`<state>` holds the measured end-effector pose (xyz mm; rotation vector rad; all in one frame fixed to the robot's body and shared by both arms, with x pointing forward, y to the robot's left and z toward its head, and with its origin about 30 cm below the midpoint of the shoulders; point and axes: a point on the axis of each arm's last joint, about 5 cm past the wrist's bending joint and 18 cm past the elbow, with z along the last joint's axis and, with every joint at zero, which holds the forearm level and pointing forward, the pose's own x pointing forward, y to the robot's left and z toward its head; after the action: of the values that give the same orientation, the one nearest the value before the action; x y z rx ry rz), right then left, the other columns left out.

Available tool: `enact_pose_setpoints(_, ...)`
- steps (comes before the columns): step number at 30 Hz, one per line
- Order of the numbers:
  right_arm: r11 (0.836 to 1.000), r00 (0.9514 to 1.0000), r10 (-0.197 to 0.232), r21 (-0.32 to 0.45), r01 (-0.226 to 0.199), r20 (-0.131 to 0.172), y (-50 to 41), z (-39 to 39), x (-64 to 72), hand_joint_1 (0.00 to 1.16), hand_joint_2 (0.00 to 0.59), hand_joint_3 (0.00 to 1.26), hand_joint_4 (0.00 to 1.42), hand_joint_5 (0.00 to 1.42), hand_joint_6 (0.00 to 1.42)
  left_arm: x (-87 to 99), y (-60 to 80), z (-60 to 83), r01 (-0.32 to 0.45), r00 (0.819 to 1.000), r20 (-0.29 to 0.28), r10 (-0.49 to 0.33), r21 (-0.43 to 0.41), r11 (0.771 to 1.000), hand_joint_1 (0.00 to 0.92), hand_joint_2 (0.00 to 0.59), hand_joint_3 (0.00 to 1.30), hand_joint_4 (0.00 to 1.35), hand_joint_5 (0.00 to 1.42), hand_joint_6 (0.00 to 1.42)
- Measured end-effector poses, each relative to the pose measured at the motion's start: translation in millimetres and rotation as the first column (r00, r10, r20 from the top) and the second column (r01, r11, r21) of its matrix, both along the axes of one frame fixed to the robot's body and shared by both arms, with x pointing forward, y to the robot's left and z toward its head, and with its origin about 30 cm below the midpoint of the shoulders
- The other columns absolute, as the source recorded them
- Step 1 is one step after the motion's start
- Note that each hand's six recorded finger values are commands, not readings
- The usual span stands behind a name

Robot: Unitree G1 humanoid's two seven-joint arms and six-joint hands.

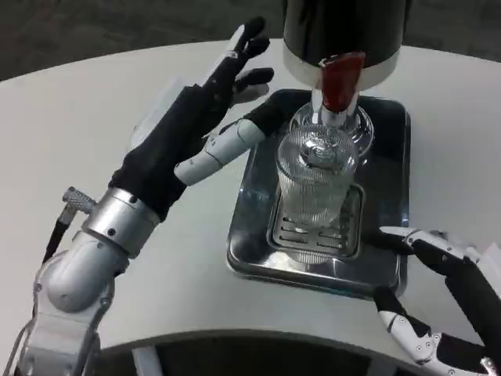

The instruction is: Grasp the cup under the faucet to collect the drink, then remove the cup.

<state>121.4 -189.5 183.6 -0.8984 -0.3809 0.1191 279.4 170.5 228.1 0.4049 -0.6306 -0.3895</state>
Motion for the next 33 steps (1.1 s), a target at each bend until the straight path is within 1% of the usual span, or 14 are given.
enact_pose_setpoints(4,1.000,1.0000,-0.001,0.001,0.001,-0.007,-0.3,-1.3,0.8,0.64,0.486,0.32,0.28,0.28,0.11,-1.9,1.3,1.8,0.026,0.999,-0.019,-0.026,-0.021,0.999,0.143,0.036,0.01,0.00,0.17,0.18)
enact_pose_setpoints(11,1.000,1.0000,0.002,0.002,-0.002,-0.006,0.2,-1.3,1.3,0.64,0.486,0.32,0.28,0.28,0.11,-1.3,3.7,5.0,0.061,0.997,-0.048,-0.064,-0.069,0.996,0.146,0.040,0.04,0.06,0.22,0.21)
enact_pose_setpoints(15,1.000,1.0000,0.001,0.002,-0.001,-0.006,0.2,-1.3,1.3,0.64,0.486,0.32,0.28,0.28,0.11,0.9,2.9,10.9,0.083,0.996,-0.038,-0.087,-0.091,0.992,0.148,0.041,0.07,0.10,0.24,0.24)
enact_pose_setpoints(18,1.000,1.0000,0.001,0.002,-0.001,-0.006,0.1,-1.3,1.3,0.64,0.486,0.32,0.28,0.28,0.11,2.8,1.5,12.1,0.102,0.993,-0.045,-0.107,-0.104,0.989,0.135,0.044,0.09,0.14,0.27,0.27)
enact_pose_setpoints(25,1.000,1.0000,-0.001,0.002,0.001,-0.006,-0.1,-1.4,1.2,0.63,0.486,0.32,0.29,0.28,0.11,5.5,-0.6,15.9,0.124,0.990,-0.049,-0.129,-0.107,0.987,0.130,0.040,0.10,0.16,0.28,0.28)
enact_pose_setpoints(29,1.000,1.0000,-0.002,0.002,0.002,-0.006,-0.2,-1.5,1.0,0.63,0.486,0.32,0.29,0.28,0.11,8.4,-1.9,16.4,0.136,0.988,-0.063,-0.144,-0.115,0.984,0.132,0.048,0.10,0.17,0.29,0.29)
enact_pose_setpoints(33,1.000,1.0000,-0.004,0.003,0.004,-0.008,-0.5,-1.6,0.7,0.63,0.486,0.32,0.29,0.28,0.11,11.1,-4.2,21.7,0.156,0.985,-0.052,-0.163,-0.120,0.980,0.133,0.050,0.11,0.17,0.30,0.29)
